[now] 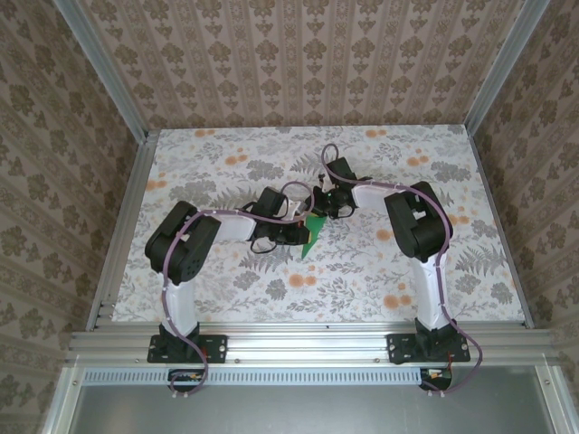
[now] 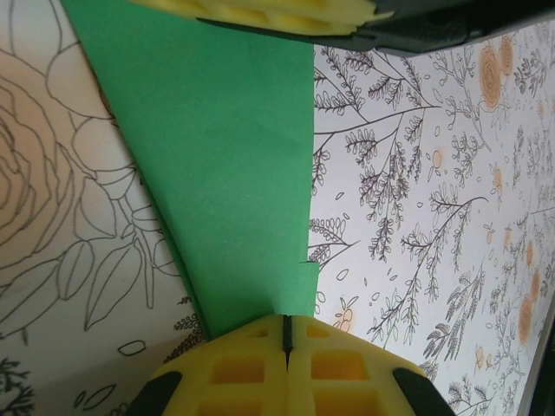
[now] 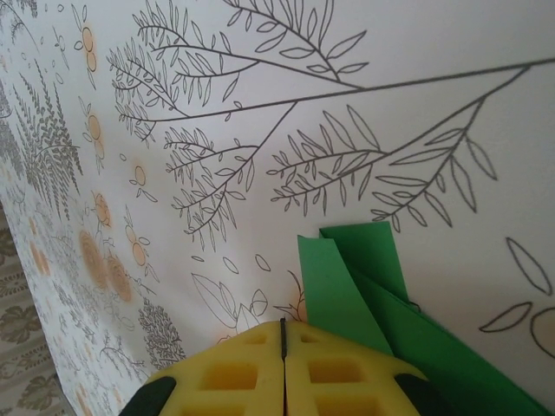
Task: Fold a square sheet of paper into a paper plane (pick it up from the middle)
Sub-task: Fold the wing for the fifth time at the center of the table.
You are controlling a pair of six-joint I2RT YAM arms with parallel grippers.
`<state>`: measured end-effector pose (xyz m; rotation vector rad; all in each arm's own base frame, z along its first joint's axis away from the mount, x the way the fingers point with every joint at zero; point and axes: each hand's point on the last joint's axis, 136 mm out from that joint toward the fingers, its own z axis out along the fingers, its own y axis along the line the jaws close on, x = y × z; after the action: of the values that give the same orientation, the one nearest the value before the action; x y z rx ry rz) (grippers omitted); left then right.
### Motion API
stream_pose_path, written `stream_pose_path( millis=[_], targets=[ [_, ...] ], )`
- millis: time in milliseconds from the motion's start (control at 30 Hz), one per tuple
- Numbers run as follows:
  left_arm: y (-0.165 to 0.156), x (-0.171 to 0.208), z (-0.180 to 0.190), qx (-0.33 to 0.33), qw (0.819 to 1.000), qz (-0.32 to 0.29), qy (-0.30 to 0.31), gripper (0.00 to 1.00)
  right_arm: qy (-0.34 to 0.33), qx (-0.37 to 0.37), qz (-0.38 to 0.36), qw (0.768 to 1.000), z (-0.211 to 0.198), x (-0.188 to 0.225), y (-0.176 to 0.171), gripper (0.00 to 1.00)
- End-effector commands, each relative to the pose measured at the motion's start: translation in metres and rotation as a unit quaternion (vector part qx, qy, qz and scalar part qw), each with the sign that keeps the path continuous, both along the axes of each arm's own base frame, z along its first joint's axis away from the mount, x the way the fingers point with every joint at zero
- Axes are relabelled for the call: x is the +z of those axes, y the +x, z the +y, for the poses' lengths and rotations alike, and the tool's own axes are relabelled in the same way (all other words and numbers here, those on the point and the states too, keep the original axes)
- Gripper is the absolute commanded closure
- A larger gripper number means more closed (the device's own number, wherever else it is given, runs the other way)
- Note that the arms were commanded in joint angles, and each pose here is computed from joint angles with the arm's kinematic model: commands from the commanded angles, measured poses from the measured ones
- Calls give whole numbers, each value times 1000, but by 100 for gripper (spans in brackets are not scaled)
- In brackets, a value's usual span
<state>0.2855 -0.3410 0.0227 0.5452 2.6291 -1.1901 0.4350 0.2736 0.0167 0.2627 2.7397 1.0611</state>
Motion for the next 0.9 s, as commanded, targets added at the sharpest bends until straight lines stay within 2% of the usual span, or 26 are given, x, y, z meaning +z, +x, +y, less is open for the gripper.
stream_pose_path(
  millis=[0,367,667,867],
  targets=[
    [-26,-27,22,0,998,49,48,99,-27,-18,41,999,-9,-27,-10,93],
    [-53,-20,26,-31,997,65,25,93,-61,-38,65,995,-24,-41,-11,94],
    [-70,-5,17,-63,995,74,-19,82,-64,-37,69,995,-24,-44,-11,94],
    [-78,-13,20,-67,995,81,-1,81,-66,-38,72,995,-24,-45,-12,94]
  ],
)
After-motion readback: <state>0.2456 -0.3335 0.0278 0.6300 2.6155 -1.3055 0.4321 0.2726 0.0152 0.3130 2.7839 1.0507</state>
